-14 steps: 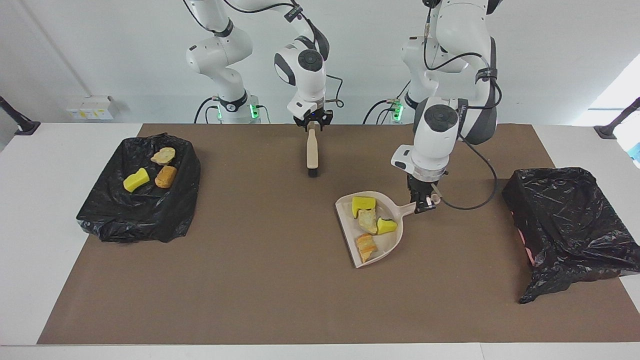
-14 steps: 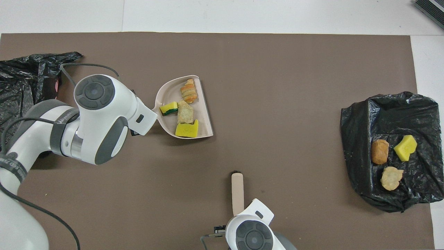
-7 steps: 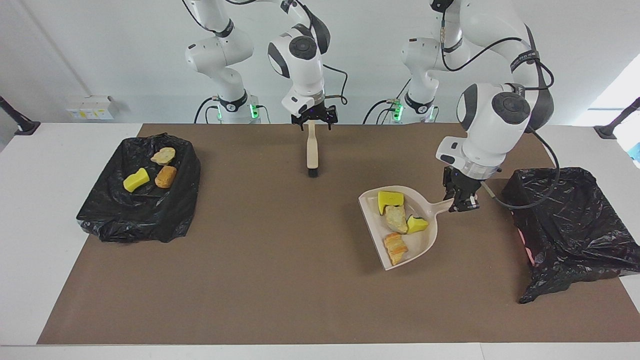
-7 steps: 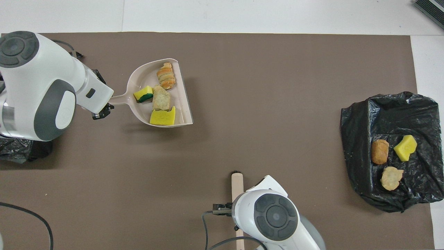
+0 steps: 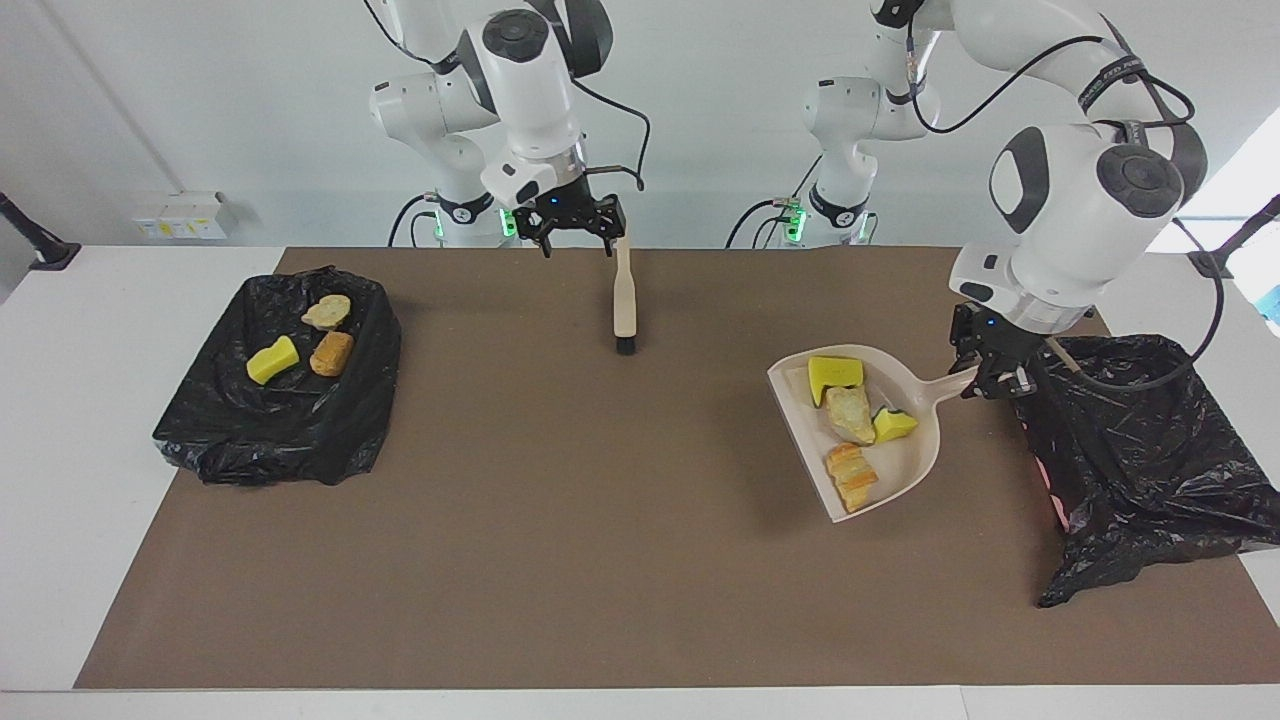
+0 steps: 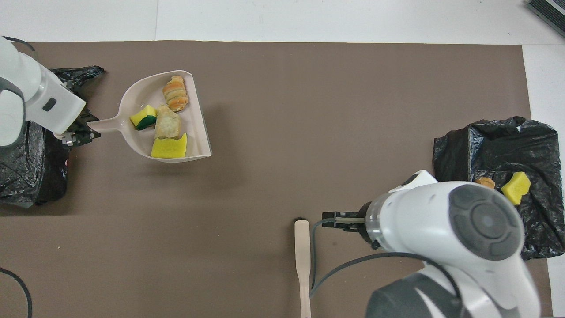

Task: Sweep and dump trash in bin
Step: 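Carry the dustpan to the trash bag with the left gripper, then tip the dustpan over the trash bag with the left gripper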

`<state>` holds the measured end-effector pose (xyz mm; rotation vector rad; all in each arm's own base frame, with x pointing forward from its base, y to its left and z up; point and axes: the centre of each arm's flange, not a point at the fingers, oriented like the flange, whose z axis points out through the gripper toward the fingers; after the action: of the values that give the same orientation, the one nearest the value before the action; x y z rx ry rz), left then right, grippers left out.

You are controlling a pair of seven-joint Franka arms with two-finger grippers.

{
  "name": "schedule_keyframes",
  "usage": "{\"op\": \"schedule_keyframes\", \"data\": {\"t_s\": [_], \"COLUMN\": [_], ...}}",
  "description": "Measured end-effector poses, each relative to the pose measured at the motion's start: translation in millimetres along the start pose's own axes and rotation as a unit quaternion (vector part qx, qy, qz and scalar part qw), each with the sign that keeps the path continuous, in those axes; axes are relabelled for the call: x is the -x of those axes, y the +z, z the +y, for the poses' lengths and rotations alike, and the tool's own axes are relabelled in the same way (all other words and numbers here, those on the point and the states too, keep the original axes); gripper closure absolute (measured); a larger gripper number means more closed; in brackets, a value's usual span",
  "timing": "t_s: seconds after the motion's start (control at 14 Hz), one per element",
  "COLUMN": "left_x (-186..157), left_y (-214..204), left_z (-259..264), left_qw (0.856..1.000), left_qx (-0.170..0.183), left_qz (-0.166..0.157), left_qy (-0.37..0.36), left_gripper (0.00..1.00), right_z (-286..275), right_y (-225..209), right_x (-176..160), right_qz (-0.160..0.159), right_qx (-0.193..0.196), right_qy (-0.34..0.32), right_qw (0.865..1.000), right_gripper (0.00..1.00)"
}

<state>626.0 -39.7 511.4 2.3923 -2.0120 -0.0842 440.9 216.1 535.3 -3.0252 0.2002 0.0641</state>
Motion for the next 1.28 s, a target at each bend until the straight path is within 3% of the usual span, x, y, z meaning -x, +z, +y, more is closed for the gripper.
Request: {"op": "schedule_keyframes", "data": {"t_s": [0.21, 0.64, 1.0, 1.28], "left_x": [51, 149, 232, 289], "left_y": [-5, -18, -34, -43], "left_z": [-9, -17, -17, -22], "left_qw": [1.0, 0.999, 0.996, 0.992], "left_qx": [0.005, -0.002, -0.018, -0.028], "left_qz": [0.001, 0.005, 0.003, -0.026], "left_qy": [0.009, 0.049, 0.086, 0.118], "left_gripper": [0.68, 0.68, 0.68, 0.68], "right_z": [44, 137, 182, 222], "right_y": [-46, -115, -178, -208], "right_x": [-28, -64, -58, -66], "right_qz": [0.042, 0.086, 0.094, 0.069], "right_qx": [0.021, 0.025, 0.04, 0.039], "right_qy": [0.005, 0.052, 0.002, -0.029], "right_qw": [0.999, 0.995, 0.995, 0.996], "right_gripper": [0.0, 0.0, 0.0, 0.0]}}
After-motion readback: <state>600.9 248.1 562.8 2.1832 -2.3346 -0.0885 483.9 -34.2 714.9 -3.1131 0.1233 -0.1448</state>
